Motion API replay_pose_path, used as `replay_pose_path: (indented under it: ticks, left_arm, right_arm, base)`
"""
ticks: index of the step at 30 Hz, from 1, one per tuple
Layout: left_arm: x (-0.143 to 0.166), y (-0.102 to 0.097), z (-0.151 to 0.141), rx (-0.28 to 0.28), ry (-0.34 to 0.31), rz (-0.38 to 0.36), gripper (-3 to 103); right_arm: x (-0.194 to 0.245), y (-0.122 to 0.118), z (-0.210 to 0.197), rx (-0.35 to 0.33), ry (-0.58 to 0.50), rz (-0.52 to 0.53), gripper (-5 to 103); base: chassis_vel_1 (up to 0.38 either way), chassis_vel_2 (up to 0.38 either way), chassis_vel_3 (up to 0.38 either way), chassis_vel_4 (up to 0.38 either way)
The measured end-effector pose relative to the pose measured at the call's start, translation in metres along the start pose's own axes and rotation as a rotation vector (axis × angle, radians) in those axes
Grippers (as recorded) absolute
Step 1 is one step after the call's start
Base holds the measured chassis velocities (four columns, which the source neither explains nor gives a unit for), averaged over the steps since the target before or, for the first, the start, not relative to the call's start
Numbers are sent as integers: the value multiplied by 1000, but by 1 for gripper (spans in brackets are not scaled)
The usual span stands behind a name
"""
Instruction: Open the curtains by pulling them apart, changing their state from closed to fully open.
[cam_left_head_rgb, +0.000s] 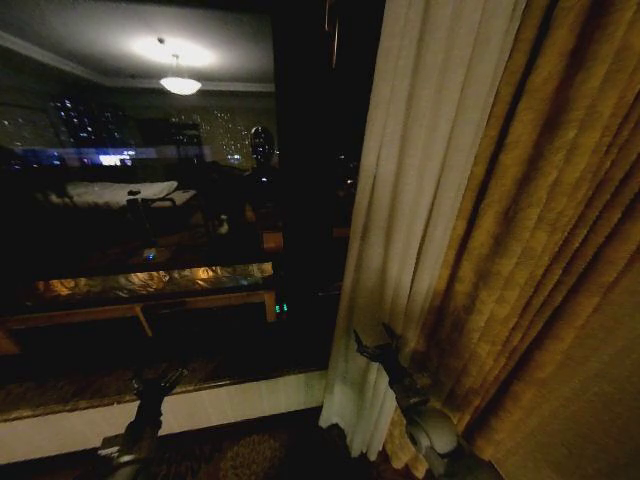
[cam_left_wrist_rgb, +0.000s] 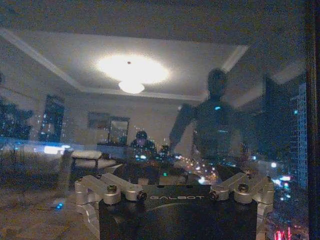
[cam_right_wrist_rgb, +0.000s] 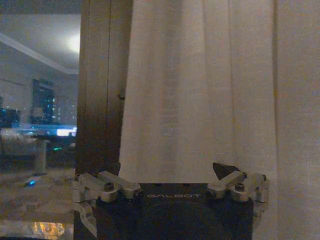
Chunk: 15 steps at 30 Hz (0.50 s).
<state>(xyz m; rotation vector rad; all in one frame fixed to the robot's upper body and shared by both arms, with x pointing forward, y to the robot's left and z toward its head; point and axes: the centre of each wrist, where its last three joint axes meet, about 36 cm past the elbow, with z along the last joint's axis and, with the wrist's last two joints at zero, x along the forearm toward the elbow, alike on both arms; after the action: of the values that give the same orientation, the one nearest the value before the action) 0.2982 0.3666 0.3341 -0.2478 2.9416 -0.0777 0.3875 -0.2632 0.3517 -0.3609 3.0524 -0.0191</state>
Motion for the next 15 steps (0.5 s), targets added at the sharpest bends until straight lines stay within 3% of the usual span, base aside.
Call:
replay_pose_path:
  ticks: [7,15]
  left_arm:
    - [0,0,0,0,0,0,100]
    - [0,0,0,0,0,0,100]
  right_arm:
    - [0,0,0,0,1,1,100]
    - [0,0,0,1,2,1,100]
  base:
    - [28,19,-37,-16]
    - [176,141,-184,-131]
